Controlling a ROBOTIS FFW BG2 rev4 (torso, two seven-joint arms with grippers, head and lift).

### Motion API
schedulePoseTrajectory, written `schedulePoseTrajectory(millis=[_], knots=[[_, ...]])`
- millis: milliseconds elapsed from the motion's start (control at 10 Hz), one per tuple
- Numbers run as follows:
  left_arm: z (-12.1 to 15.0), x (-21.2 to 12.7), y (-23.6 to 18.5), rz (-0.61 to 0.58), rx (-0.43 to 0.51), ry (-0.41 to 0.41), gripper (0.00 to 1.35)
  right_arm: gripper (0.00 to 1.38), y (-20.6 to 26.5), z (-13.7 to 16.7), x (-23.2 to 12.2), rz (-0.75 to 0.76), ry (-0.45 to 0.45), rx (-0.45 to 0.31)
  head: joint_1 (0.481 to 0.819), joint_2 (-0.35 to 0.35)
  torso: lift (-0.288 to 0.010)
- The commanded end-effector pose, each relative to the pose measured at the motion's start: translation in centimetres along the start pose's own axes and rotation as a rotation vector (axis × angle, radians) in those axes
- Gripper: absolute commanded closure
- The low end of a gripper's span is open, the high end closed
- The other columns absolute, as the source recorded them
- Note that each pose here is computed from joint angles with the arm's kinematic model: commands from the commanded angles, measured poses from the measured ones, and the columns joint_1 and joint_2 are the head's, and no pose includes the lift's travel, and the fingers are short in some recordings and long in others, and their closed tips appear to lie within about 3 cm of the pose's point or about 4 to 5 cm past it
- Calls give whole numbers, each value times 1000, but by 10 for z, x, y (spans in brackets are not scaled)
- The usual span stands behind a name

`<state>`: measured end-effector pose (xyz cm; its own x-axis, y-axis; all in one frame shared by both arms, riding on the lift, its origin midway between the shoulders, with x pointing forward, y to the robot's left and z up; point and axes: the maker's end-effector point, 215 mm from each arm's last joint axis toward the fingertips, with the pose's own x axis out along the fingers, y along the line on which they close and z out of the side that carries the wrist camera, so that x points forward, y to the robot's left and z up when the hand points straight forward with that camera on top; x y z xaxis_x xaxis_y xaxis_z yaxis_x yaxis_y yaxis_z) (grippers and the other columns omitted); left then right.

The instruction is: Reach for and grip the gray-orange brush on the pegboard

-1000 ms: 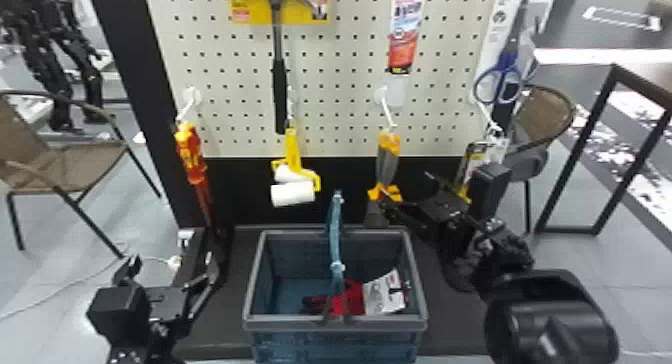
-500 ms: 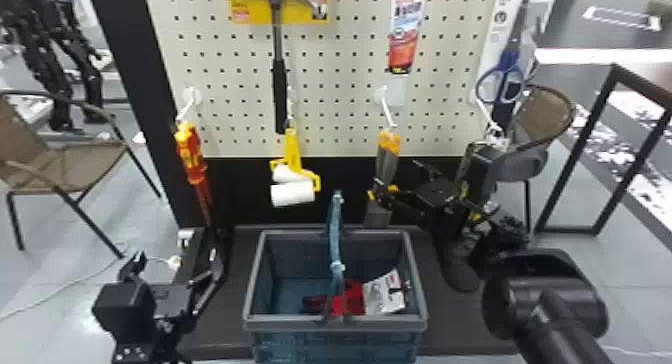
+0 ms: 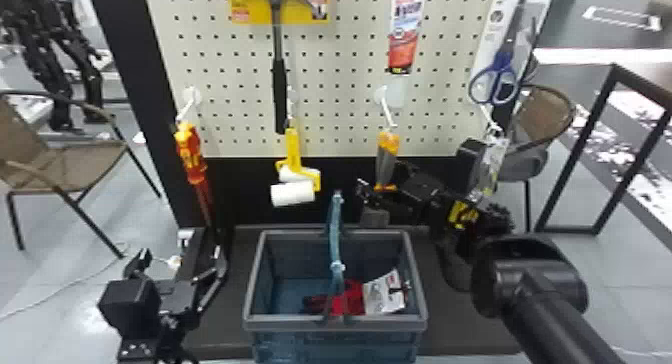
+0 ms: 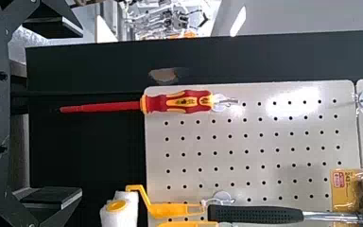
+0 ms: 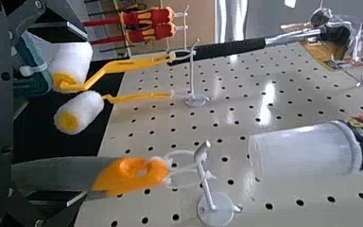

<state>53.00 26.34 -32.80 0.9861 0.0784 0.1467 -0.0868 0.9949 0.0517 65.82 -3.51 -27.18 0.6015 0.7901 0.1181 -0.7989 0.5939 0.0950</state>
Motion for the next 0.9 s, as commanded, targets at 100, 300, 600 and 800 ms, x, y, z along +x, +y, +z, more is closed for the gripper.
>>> schedulePoseTrajectory(millis=[100,300,600,800], knots=[[0,2,-3,-6,-2,-2,124,160,3,-4,6,30,6,24,549,0,-100],[-1,2,-5,-9,-4,2,122,160,4,-11,6,39,25,26,549,0,-100],[-2,1,-4,-8,-6,2,124,1095,-9,-18,-1,5,26,30,549,0,-100],[-2,1,-3,-7,-7,3,122,1200,-13,-24,-6,-7,33,31,549,0,-100]])
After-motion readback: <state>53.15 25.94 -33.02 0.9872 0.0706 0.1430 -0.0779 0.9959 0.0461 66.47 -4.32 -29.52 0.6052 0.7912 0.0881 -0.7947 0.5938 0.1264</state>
